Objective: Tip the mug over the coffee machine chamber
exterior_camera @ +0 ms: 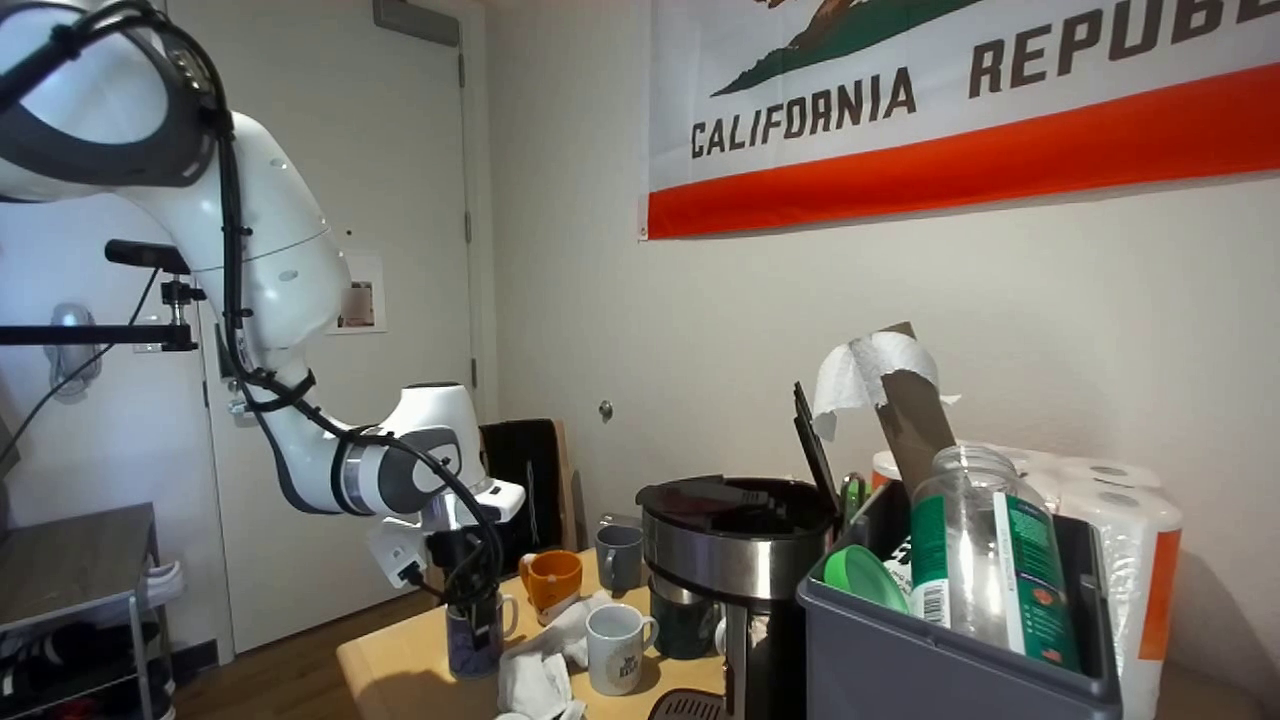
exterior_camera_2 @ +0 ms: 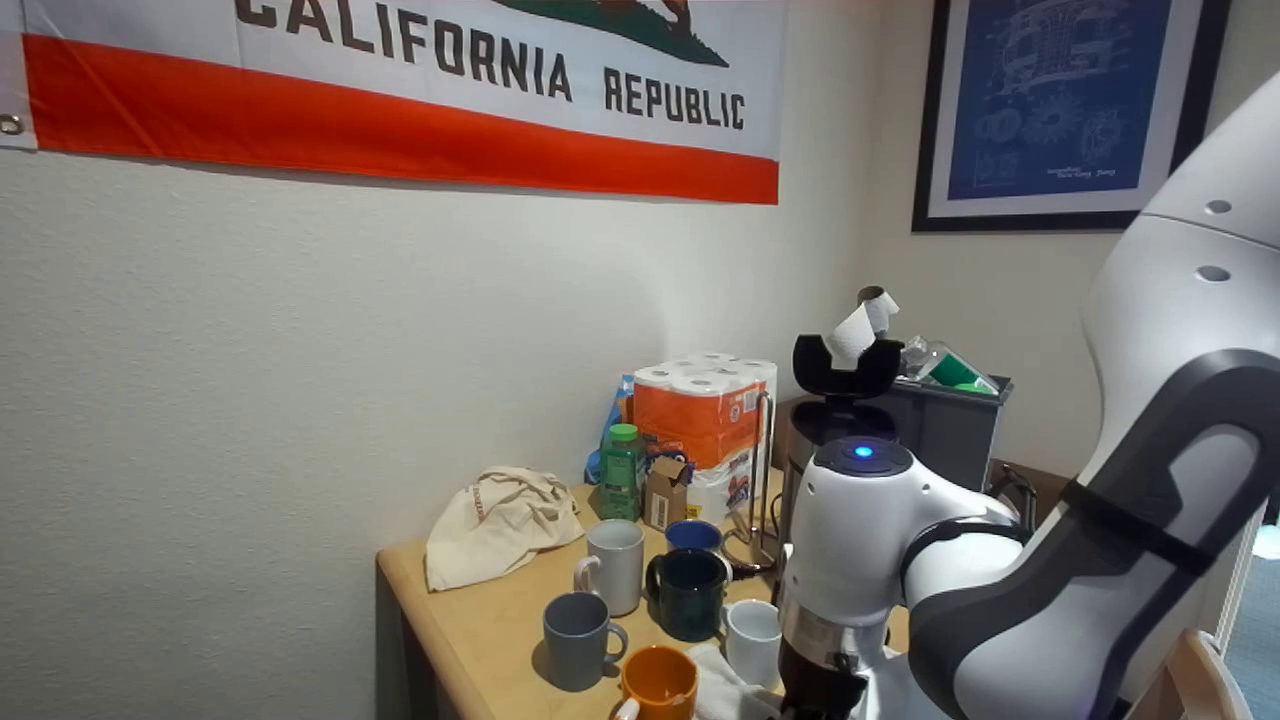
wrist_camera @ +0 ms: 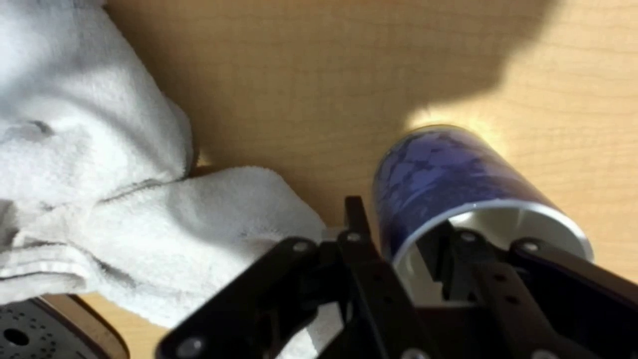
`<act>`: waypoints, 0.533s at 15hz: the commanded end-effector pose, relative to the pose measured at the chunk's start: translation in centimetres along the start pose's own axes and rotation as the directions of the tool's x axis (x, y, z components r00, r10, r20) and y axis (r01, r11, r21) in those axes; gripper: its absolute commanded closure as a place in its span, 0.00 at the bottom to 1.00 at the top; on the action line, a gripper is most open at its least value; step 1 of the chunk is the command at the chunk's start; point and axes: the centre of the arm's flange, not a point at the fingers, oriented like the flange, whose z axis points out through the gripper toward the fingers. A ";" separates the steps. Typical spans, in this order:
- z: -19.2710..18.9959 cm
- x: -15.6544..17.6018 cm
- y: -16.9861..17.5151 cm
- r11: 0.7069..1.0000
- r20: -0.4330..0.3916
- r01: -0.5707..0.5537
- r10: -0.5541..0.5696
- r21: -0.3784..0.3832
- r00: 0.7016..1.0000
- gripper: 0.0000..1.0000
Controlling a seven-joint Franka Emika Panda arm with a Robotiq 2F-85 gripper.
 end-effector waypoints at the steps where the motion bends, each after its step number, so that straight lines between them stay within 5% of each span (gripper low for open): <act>1: -0.5 0.6 -0.2 0.998 0.045 -0.069 0.070 -0.008 0.997 0.96; 8: -1.7 1.3 0.3 0.983 0.133 -0.184 0.182 -0.004 0.974 0.96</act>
